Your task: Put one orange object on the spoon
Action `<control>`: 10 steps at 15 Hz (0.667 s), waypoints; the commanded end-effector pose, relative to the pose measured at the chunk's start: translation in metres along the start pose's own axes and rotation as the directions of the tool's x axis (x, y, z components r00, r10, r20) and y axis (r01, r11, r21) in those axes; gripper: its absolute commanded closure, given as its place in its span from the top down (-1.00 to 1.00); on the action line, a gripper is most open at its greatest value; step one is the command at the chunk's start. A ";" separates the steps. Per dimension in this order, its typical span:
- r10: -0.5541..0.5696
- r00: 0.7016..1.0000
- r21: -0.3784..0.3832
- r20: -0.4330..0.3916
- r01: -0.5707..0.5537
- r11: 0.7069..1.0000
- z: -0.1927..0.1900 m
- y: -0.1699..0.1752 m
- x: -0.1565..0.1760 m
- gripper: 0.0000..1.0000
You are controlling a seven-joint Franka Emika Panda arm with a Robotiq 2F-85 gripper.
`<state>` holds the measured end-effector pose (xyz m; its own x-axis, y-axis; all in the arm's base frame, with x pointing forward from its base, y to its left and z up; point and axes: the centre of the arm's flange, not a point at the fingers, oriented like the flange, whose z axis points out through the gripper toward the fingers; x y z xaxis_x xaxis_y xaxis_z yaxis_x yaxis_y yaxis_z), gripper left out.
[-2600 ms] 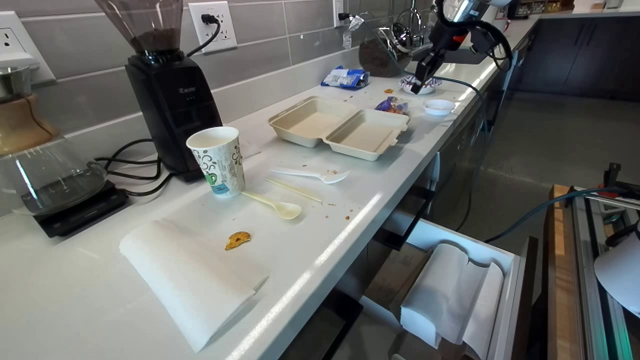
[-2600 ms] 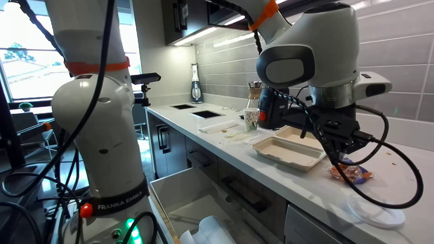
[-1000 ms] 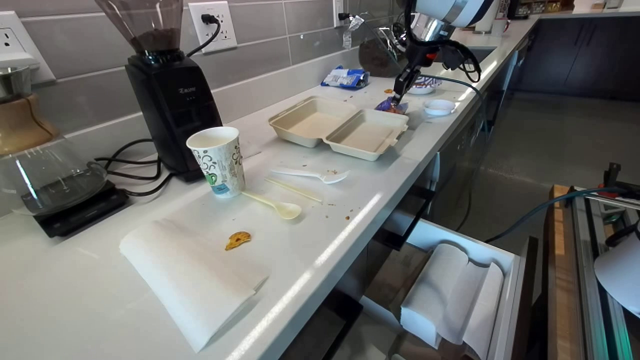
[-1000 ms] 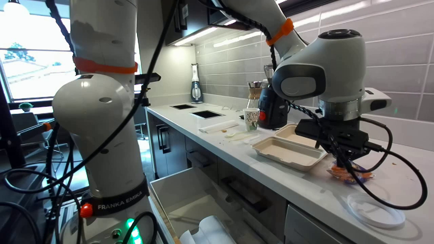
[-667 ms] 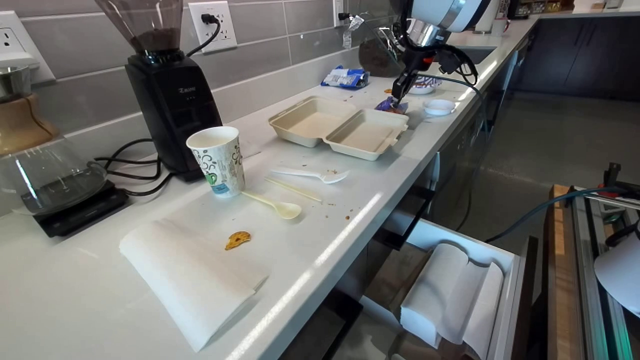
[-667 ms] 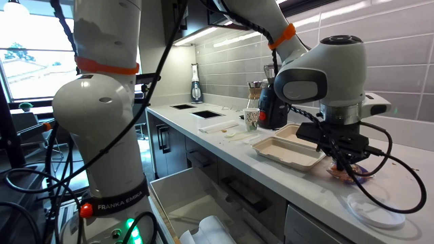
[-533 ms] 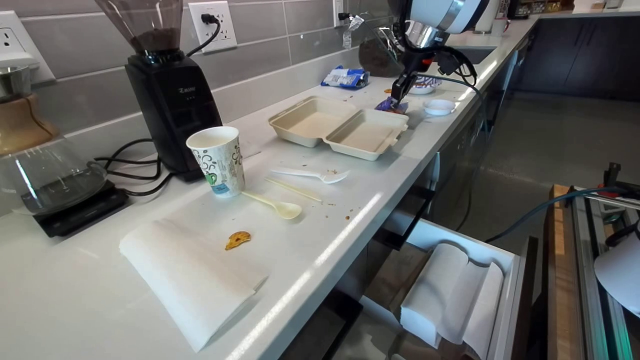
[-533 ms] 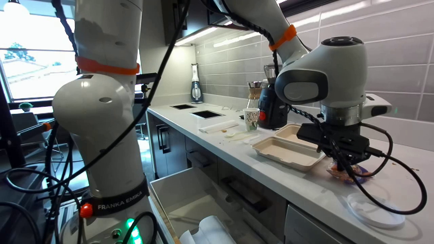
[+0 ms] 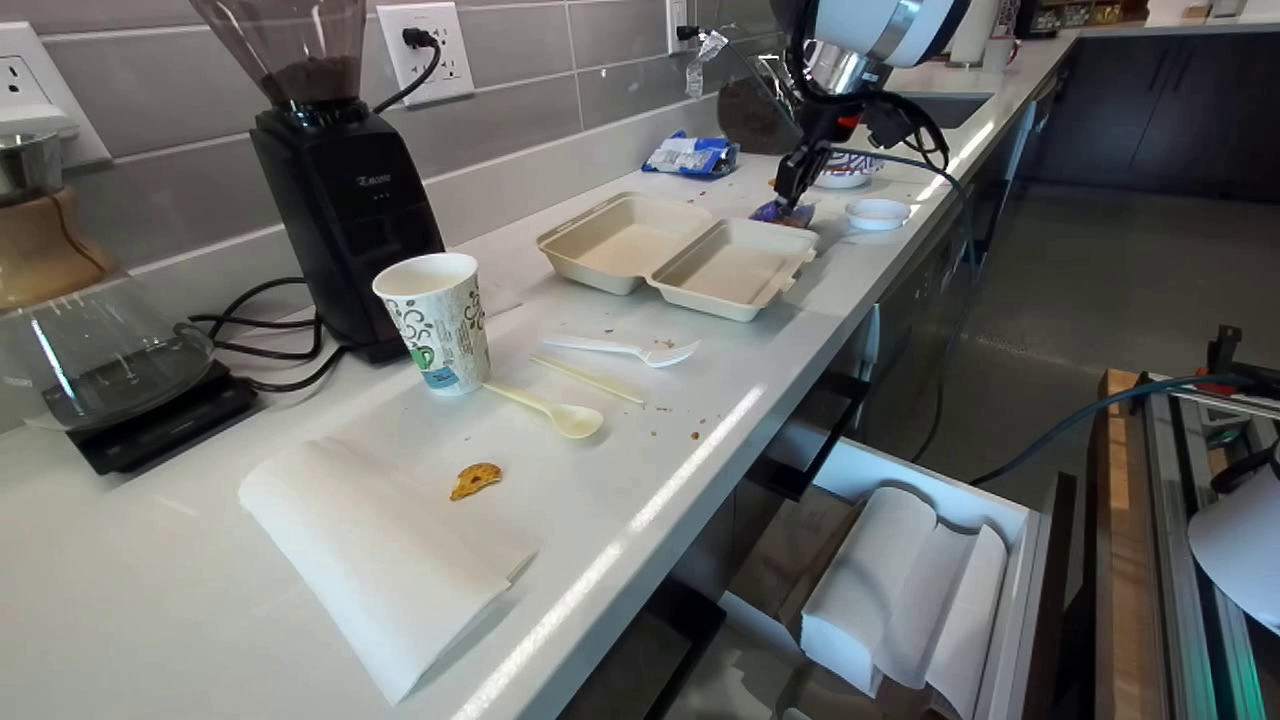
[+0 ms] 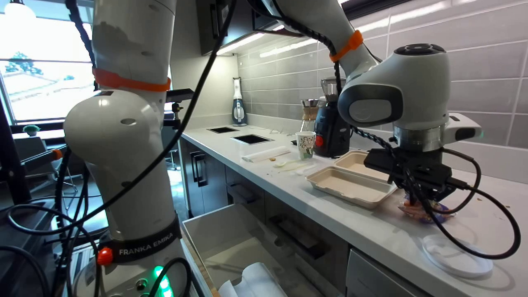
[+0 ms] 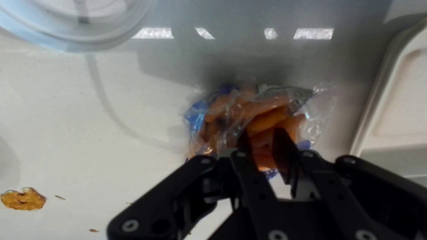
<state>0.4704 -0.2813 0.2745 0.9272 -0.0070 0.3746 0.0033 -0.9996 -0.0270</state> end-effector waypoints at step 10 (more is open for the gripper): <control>0.104 0.991 -0.063 0.082 -0.099 0.993 0.011 -0.007 0.022 -0.60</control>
<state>0.4852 -0.2766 0.2743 0.9377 -0.0807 0.3381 -0.0758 -0.9967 -0.0278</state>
